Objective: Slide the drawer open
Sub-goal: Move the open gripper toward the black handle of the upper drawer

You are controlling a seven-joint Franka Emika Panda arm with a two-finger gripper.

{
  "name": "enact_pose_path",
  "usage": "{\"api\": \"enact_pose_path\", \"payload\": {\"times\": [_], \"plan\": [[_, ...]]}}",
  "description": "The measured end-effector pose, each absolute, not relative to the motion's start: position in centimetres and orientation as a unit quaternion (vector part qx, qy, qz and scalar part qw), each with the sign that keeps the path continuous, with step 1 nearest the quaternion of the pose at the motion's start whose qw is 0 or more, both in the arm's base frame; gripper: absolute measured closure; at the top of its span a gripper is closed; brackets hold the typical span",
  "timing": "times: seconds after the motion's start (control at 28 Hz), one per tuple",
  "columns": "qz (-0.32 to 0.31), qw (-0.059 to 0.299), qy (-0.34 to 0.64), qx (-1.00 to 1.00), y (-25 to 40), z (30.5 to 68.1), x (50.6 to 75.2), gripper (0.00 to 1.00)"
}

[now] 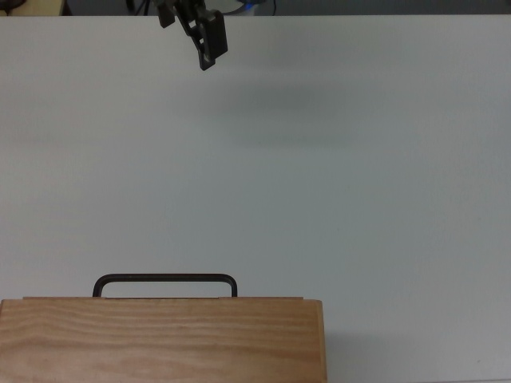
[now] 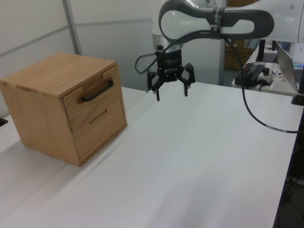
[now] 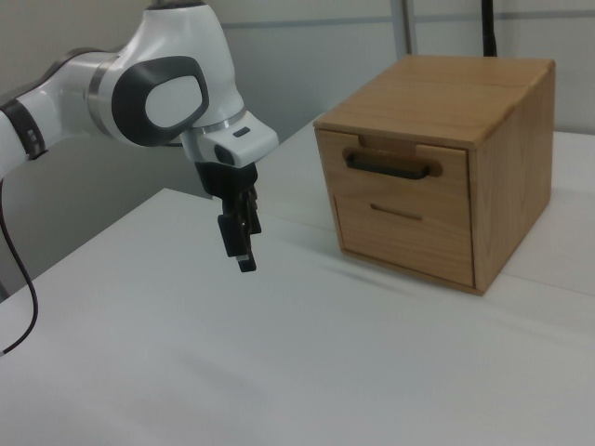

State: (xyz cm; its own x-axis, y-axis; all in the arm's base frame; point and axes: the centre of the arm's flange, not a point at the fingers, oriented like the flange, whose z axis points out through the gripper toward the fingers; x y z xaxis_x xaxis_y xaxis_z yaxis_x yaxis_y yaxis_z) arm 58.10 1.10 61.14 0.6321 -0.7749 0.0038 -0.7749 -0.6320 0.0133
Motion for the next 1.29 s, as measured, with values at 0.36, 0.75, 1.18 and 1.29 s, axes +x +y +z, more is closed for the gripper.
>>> {"api": "enact_pose_path", "payload": {"times": [0.36, 0.75, 1.18, 1.29], "plan": [[-0.004, 0.009, -0.587, 0.810, 1.5, 60.7, 58.2, 0.00], [0.038, -0.034, -0.688, 0.724, 2.3, 58.4, 60.7, 0.00], [0.136, -0.152, -0.699, 0.685, 2.6, 55.1, 66.6, 0.00], [0.162, -0.182, -0.694, 0.678, 2.6, 54.5, 67.8, 0.00]]}}
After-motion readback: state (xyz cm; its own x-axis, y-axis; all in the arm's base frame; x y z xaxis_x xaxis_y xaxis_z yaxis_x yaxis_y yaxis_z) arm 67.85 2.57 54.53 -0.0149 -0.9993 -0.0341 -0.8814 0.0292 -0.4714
